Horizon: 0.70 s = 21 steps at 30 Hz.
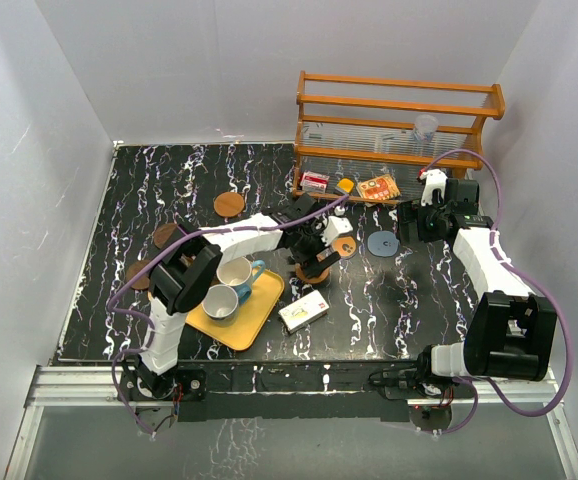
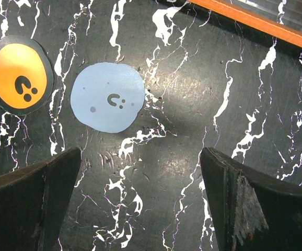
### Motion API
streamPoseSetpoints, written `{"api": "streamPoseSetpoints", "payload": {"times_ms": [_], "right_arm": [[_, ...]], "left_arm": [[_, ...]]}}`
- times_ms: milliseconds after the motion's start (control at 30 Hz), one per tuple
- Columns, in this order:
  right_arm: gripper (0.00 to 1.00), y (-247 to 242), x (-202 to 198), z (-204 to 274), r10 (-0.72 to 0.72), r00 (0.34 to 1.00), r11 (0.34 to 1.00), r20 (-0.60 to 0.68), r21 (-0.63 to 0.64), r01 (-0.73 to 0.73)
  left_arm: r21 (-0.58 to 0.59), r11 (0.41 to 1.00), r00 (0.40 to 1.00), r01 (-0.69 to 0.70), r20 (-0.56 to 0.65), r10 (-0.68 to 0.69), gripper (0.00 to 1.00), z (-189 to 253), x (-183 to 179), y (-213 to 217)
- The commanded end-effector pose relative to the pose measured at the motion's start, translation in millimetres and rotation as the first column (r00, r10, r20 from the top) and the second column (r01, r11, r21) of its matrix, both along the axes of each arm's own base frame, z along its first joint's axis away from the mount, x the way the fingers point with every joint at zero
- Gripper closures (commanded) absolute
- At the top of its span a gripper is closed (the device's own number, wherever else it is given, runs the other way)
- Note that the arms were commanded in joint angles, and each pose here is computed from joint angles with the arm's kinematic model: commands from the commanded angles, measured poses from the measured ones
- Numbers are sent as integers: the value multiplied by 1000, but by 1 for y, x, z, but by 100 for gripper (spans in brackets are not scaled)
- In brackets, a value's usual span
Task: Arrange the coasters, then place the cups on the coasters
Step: Move the coaster to the center of the board.
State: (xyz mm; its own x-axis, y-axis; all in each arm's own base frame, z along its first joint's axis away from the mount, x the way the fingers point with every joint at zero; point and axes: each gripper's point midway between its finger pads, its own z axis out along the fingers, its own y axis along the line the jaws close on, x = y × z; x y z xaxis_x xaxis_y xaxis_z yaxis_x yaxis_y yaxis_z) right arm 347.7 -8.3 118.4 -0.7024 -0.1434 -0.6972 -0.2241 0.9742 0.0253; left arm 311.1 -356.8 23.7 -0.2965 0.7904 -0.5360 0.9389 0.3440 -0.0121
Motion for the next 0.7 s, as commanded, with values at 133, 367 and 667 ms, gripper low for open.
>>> {"api": "streamPoseSetpoints", "payload": {"times_ms": [133, 367, 667], "right_arm": [[2, -3, 10, 11, 5, 999, 1000, 48, -11, -5], [2, -6, 11, 11, -10, 999, 1000, 42, -10, 10], [2, -29, 11, 8, -102, 994, 995, 27, -6, 102]], "left_arm": [[122, 988, 991, 94, -104, -82, 11, -40, -49, 8], [124, 980, 985, 155, -98, -143, 11, -49, -62, -4], [102, 957, 962, 273, -47, -269, 12, -51, -70, -43]]}}
